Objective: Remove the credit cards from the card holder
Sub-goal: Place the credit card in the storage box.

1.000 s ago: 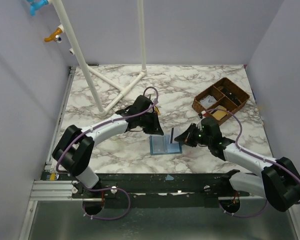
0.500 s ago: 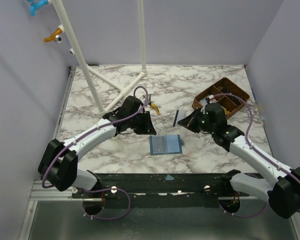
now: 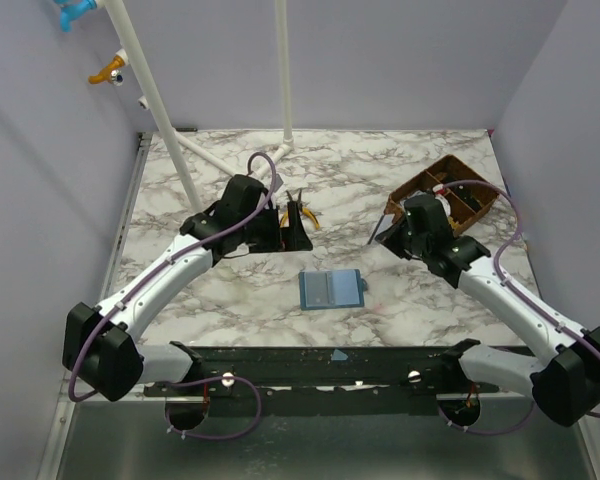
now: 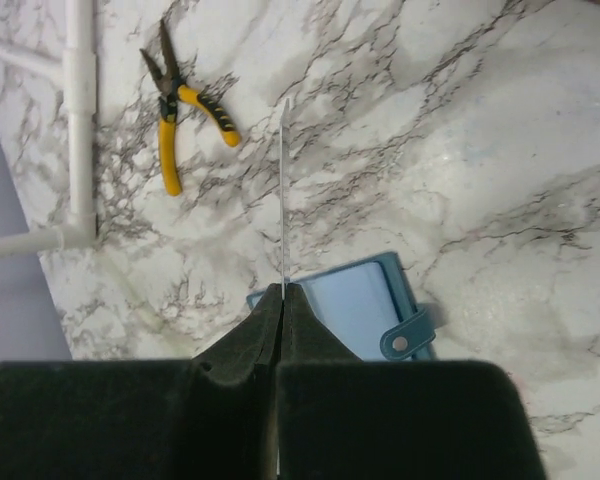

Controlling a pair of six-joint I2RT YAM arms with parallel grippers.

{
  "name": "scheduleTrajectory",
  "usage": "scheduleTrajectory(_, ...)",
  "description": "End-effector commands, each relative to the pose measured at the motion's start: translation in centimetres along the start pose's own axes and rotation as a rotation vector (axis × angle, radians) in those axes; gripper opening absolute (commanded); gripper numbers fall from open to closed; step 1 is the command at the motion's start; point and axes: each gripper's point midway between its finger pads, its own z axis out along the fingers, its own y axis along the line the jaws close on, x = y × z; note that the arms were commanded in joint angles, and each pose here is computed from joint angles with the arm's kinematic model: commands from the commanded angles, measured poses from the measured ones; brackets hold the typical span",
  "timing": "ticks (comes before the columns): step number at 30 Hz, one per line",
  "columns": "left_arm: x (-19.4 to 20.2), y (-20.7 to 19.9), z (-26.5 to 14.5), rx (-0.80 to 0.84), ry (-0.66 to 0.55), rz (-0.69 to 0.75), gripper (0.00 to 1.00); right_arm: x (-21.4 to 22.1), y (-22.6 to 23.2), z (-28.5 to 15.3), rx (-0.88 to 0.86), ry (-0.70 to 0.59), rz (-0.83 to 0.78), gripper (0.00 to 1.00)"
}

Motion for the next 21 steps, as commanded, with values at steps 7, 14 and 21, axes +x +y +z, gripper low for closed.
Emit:
scheduleTrajectory(7,-3.1,1.8,-3.8,-0.147,-0.033,0.048,0.98,-6.3,-1.8,0.9,0.246,-0.093,0.082,0.01)
scheduleTrajectory(14,-4.6,1.8,-3.6,-0.144,-0.018,0.033,0.99,-13.3,-3.4,4.0,0.344,-0.14,0.134,0.01)
scheduleTrajectory(21,-6.2,1.4,-3.1,-0.137,0.006,0.042,0.99,-16.0,-6.6,8.3,0.438,-0.083,0.161,0.01)
